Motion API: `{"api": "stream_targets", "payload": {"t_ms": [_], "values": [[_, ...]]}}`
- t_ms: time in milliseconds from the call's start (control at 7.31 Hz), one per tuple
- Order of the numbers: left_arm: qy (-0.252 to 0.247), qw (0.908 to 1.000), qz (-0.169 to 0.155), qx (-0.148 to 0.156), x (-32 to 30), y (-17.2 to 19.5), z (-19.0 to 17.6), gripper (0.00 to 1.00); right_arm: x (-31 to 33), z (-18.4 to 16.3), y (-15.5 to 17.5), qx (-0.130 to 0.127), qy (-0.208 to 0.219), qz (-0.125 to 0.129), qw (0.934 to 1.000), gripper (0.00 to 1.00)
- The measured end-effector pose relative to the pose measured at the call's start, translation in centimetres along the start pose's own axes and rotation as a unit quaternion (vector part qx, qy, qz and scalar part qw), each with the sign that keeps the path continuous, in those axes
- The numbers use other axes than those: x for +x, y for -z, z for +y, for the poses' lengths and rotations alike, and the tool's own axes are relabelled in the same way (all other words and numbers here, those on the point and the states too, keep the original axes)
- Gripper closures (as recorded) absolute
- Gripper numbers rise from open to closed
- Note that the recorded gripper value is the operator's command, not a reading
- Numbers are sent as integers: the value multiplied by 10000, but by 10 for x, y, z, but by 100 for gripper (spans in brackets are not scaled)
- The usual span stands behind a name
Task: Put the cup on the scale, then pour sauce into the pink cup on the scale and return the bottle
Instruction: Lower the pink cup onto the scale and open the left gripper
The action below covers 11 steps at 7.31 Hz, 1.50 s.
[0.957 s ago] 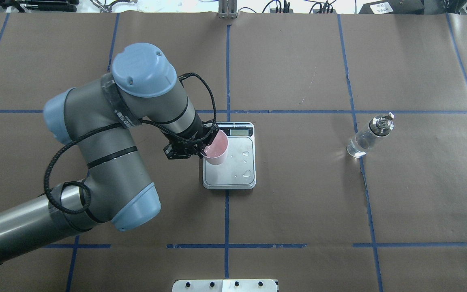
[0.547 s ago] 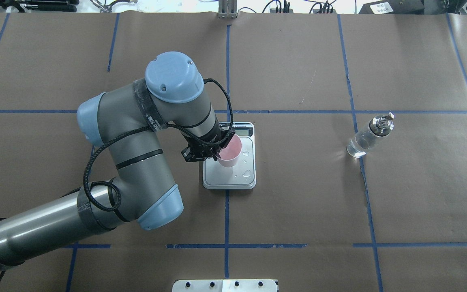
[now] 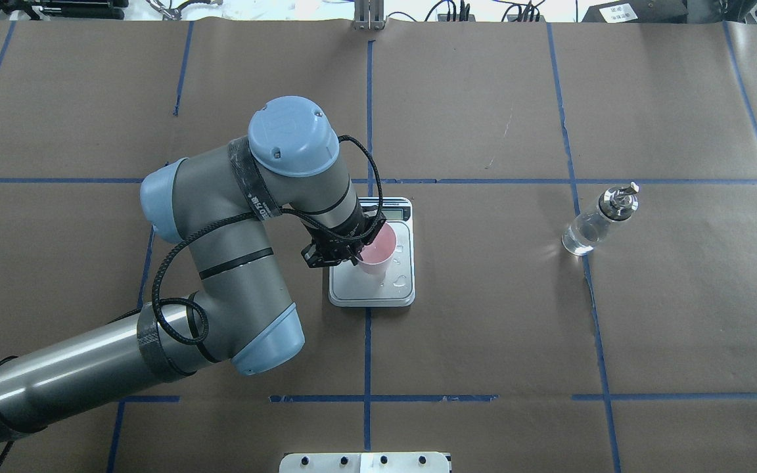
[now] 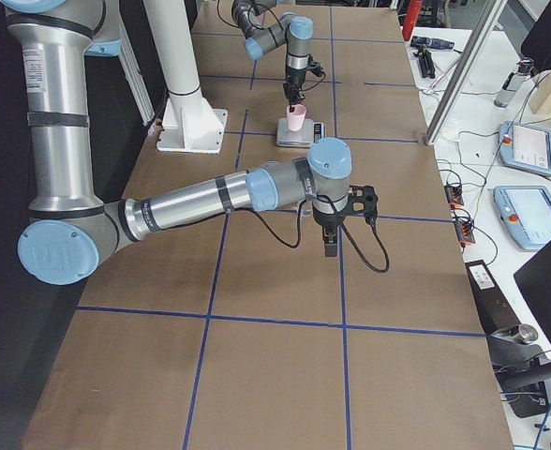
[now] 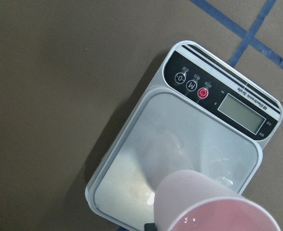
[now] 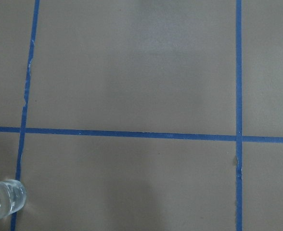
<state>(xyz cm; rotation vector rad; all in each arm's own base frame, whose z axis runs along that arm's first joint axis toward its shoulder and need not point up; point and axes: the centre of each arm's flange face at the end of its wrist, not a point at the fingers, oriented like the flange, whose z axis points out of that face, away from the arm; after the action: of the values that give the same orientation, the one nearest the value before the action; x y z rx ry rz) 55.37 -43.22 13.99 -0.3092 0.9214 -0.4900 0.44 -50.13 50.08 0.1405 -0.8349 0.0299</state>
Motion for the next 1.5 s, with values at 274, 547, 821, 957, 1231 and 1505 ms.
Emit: {"api": "stream_targets", "payload": {"t_ms": [274, 547, 821, 957, 1231, 1505], "values": [[1, 10000, -9, 1, -1, -5, -2, 100, 0, 0, 0, -3, -5, -2, 10000, 0], [-21, 10000, -17, 5, -2, -7, -4, 63, -1, 0, 0, -5, -5, -16, 10000, 0], [-55, 10000, 50, -5, -2, -10, -7, 38, -1, 0, 1, 4, 0, -5, 10000, 0], [-67, 9999, 76, -7, -1, -11, -8, 17, -1, 0, 1, 2, -1, -12, 10000, 0], [-169, 9998, 135, 22, -2, -5, -11, 0, -3, 0, 2, 8, 6, -44, 10000, 0], [-300, 9994, 176, 57, -18, 15, -11, 0, -12, 1, 12, 94, 96, -44, 9999, 0]]}}
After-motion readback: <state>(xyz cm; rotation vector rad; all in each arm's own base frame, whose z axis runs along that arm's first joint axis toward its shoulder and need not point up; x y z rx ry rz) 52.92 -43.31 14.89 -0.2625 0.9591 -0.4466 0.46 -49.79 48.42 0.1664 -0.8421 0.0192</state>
